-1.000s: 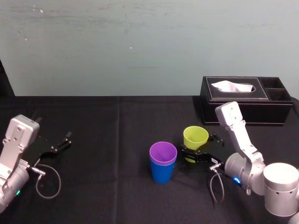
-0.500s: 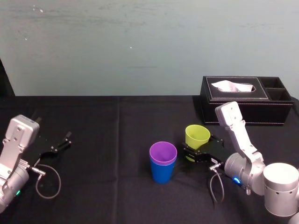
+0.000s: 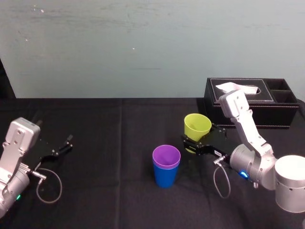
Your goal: Stack the three plastic cups sequentially using one hand.
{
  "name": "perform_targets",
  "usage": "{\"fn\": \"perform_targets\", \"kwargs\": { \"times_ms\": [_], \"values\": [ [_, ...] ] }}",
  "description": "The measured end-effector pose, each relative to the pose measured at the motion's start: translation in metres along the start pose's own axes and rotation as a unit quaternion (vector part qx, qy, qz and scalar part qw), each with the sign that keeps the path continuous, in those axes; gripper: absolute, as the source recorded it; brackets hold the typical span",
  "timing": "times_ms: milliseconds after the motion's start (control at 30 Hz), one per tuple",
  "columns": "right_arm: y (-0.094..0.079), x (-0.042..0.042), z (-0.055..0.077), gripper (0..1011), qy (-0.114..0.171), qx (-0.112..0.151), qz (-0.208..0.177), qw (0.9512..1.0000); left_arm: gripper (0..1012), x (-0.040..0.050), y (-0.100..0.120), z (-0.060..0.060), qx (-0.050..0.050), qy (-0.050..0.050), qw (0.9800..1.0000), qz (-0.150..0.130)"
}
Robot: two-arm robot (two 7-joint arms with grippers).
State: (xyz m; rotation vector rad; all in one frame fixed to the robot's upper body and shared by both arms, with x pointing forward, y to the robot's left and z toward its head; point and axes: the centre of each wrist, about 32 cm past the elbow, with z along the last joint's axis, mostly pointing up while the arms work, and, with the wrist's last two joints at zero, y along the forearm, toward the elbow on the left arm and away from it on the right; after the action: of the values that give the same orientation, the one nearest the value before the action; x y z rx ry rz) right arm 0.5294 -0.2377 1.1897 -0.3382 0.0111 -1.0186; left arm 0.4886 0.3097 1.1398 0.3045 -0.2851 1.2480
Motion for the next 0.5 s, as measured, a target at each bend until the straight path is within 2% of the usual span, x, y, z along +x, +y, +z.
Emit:
{"fn": "perform_targets", "kwargs": {
  "times_ms": [333, 500],
  "values": [
    [-0.017, 0.0006, 0.032, 736, -0.016, 0.03, 0.02, 0.9992, 1000, 0.0, 0.0, 0.0, 0.0, 0.0, 1.0, 0.0],
    [-0.028, -0.0031, 0.047, 736, -0.021, 0.036, 0.033, 0.9986, 1000, 0.0, 0.0, 0.0, 0.0, 0.0, 1.0, 0.0]
  ]
}}
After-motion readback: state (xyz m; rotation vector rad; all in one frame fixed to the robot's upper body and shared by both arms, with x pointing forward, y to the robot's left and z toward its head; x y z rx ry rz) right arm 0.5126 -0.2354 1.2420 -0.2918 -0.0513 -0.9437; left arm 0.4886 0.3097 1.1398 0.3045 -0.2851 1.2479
